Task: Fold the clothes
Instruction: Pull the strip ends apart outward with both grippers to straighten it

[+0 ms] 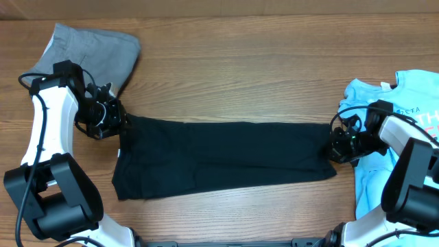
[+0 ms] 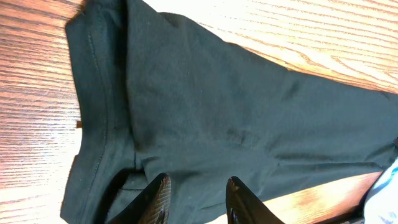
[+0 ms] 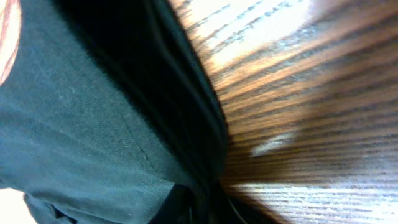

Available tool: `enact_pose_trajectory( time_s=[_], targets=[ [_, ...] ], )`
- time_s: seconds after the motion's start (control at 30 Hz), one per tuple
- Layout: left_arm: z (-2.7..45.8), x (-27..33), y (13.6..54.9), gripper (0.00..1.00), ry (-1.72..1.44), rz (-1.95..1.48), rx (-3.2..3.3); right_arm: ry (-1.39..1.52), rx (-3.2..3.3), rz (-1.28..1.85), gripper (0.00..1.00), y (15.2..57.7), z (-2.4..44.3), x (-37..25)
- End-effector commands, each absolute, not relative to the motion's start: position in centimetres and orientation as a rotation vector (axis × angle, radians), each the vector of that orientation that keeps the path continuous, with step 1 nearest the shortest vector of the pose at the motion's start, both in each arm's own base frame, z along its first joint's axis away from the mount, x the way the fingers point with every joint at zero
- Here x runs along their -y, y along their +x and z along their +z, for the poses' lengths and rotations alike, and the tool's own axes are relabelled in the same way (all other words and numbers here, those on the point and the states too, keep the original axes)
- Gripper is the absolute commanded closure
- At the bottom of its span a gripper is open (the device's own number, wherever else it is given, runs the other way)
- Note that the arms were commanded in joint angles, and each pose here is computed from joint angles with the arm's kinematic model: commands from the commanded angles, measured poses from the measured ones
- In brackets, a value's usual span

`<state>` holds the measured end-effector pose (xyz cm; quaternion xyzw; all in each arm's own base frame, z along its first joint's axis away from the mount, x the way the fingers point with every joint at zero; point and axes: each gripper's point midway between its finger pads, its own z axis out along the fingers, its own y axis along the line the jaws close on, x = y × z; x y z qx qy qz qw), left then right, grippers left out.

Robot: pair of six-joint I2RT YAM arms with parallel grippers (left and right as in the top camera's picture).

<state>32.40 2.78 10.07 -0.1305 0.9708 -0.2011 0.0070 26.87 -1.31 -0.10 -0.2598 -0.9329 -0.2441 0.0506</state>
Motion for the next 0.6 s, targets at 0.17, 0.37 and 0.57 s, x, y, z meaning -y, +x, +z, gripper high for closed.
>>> enact_pose_trajectory(
  time_s=[0.17, 0.37, 0.57],
  targets=[
    [10.5, -2.5, 32.9, 0.68, -0.347, -0.647, -3.020, -0.798, 2.918, -0.592, 0.96, 29.5, 3.9, 4.3],
    [10.5, -2.5, 32.9, 0.68, -0.347, -0.642, -3.021, -0.744, 3.051, -0.691, 0.96, 31.3, 9.7, 3.0],
    [10.5, -2.5, 33.1, 0.68, -0.344, -0.640, -3.016, -0.585, 3.079, -0.708, 0.96, 31.2, 11.6, -2.6]
  ],
)
